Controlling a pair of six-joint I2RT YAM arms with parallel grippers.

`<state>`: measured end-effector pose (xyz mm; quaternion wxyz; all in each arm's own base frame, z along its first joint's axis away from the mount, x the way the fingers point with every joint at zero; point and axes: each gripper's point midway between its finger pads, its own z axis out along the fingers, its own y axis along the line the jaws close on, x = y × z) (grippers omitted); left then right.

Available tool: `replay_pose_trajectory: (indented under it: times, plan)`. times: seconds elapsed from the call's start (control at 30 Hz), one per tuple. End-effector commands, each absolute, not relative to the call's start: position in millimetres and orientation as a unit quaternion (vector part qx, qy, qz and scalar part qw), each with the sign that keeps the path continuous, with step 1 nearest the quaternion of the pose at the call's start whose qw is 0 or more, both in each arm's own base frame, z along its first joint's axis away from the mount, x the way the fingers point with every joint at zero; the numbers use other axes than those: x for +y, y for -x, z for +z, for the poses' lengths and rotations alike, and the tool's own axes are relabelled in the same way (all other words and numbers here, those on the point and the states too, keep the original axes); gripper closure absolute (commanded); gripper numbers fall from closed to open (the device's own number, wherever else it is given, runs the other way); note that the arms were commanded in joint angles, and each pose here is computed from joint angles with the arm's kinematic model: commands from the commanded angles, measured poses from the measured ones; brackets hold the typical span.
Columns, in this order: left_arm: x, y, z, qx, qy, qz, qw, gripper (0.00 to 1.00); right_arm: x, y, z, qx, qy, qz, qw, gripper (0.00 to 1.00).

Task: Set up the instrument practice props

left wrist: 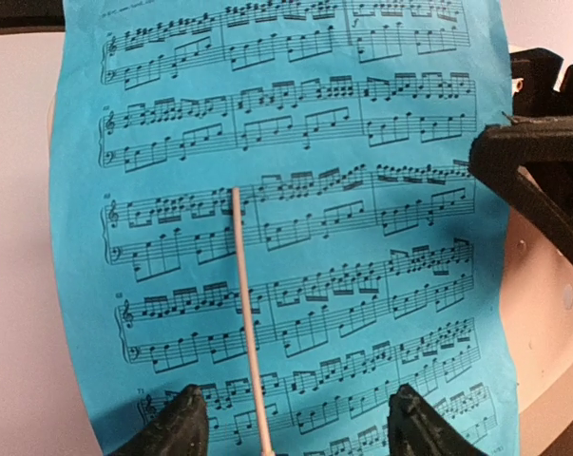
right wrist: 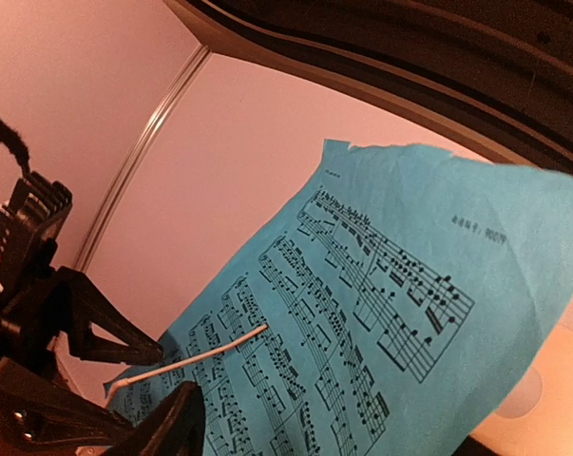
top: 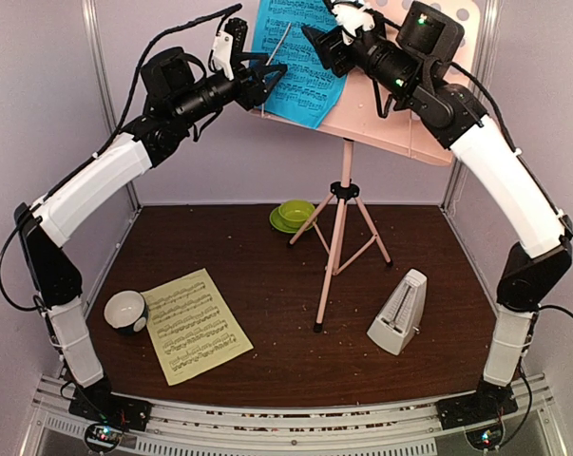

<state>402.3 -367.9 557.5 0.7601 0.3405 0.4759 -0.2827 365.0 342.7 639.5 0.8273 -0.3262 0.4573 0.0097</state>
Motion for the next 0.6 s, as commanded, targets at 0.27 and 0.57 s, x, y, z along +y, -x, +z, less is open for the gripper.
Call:
replay_pose_trajectory:
  times: [0.27,0.57]
  plan:
    - [-280,-371,567,0.583,-0.254,-0.195,0.746,0.04,276,-320,692,0.454,0.242,0.028,0.857,0.00]
    - [-217,-349,427,0.774,-0.122,-0.221,0.580,0.02,237,-274,687,0.499,0.215,0.066,0.837,0.00]
